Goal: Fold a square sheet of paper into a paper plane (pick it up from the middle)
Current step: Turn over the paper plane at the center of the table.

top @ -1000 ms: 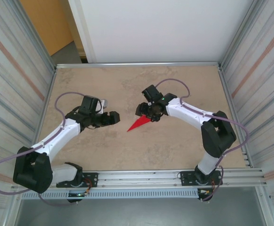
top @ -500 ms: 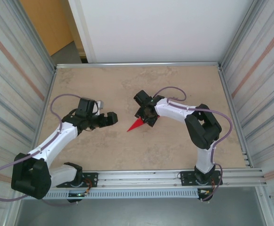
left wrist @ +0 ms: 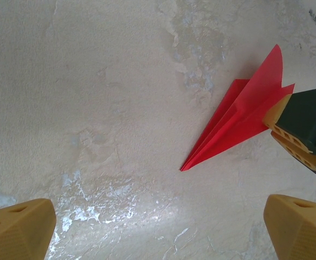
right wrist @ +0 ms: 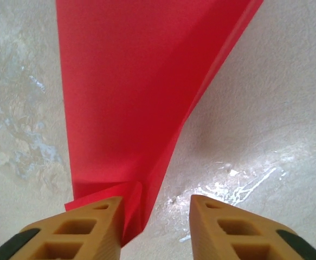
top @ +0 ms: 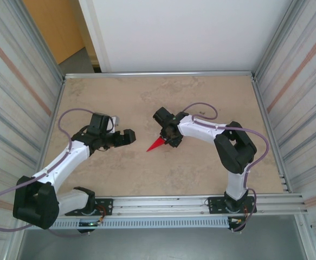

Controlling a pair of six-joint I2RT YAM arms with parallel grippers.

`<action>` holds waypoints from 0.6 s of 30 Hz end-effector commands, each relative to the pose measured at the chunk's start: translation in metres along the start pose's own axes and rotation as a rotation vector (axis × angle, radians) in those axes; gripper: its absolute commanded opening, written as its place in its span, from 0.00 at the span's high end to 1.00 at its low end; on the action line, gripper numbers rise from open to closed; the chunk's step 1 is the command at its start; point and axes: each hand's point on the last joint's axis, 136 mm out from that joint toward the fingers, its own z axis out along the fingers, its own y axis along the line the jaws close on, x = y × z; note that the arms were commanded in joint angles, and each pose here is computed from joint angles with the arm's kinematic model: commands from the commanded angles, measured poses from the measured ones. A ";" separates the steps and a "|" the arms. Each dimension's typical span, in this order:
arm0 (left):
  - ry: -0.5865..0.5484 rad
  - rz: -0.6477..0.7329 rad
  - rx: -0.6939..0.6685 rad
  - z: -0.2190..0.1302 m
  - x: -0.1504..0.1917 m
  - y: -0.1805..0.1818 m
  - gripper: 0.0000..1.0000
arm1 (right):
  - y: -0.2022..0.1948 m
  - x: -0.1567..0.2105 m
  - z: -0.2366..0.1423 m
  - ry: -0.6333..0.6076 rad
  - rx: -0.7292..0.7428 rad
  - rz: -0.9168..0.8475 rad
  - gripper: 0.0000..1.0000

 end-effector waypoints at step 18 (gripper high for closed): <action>-0.051 -0.039 0.029 -0.005 -0.008 -0.003 0.01 | 0.055 -0.022 -0.068 -0.136 -0.298 -0.321 1.00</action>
